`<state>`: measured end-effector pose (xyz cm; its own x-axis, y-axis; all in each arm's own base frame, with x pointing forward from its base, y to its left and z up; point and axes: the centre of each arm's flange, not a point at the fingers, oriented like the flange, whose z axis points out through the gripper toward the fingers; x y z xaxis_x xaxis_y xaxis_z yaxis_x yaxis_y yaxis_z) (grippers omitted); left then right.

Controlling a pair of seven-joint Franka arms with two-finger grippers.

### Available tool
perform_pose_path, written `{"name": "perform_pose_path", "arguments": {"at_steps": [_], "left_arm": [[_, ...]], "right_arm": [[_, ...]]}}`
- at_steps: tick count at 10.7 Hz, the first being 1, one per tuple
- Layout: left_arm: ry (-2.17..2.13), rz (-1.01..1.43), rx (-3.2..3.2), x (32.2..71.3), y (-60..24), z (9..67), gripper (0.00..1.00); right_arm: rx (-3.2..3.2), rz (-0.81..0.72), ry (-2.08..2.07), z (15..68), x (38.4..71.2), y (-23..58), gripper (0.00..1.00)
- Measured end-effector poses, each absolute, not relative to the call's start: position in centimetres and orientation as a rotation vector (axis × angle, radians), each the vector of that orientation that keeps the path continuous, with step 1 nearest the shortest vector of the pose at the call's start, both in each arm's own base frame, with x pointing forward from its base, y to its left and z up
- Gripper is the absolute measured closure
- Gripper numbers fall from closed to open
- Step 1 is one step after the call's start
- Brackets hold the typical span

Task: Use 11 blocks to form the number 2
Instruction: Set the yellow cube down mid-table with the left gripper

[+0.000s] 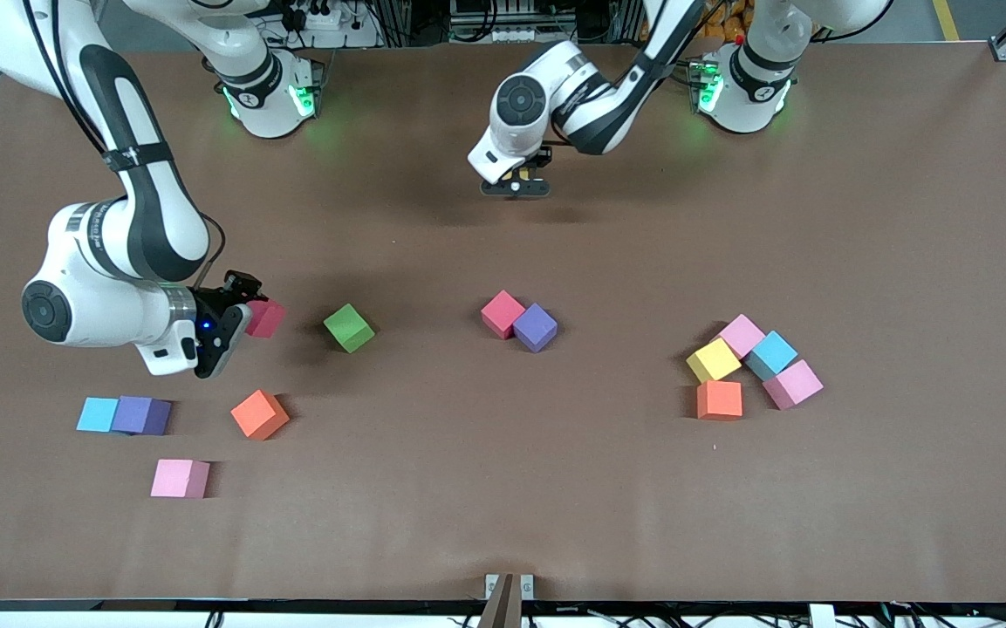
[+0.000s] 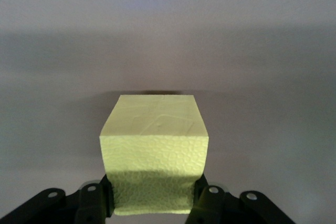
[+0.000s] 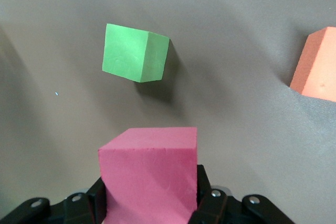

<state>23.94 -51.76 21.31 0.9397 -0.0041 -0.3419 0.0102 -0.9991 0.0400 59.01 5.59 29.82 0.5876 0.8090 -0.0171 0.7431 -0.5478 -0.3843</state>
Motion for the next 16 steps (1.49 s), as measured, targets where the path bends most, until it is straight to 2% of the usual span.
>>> {"name": "perform_pose_path", "arguments": {"at_steps": [6,7,8,10,11,13,16], "left_arm": [[-0.004,-0.553,3.065,23.0,-52.1,20.0,0.44],[0.000,-0.549,3.063,23.2,-52.1,20.1,0.36],[0.004,-0.540,3.057,23.4,-52.2,20.3,0.19],[0.021,-0.510,3.026,24.5,-52.7,21.8,0.00],[0.035,-0.494,2.993,25.1,-53.0,23.6,0.00],[0.081,-0.435,2.943,27.6,-52.3,29.5,0.00],[0.290,-0.296,2.872,35.6,-46.9,37.3,0.00]], "right_arm": [[-2.482,0.279,-1.258,29.7,58.9,5.6,0.36],[-2.482,0.279,-1.258,29.7,58.9,5.6,0.36],[-2.482,0.279,-1.258,29.7,58.9,5.6,0.36],[-2.482,0.279,-1.259,29.6,58.9,5.6,0.36],[-2.482,0.279,-1.259,29.6,58.9,5.6,0.36],[-2.481,0.282,-1.260,29.7,58.8,5.9,0.36],[-2.498,0.302,-1.242,29.9,58.6,8.4,0.36]]}}
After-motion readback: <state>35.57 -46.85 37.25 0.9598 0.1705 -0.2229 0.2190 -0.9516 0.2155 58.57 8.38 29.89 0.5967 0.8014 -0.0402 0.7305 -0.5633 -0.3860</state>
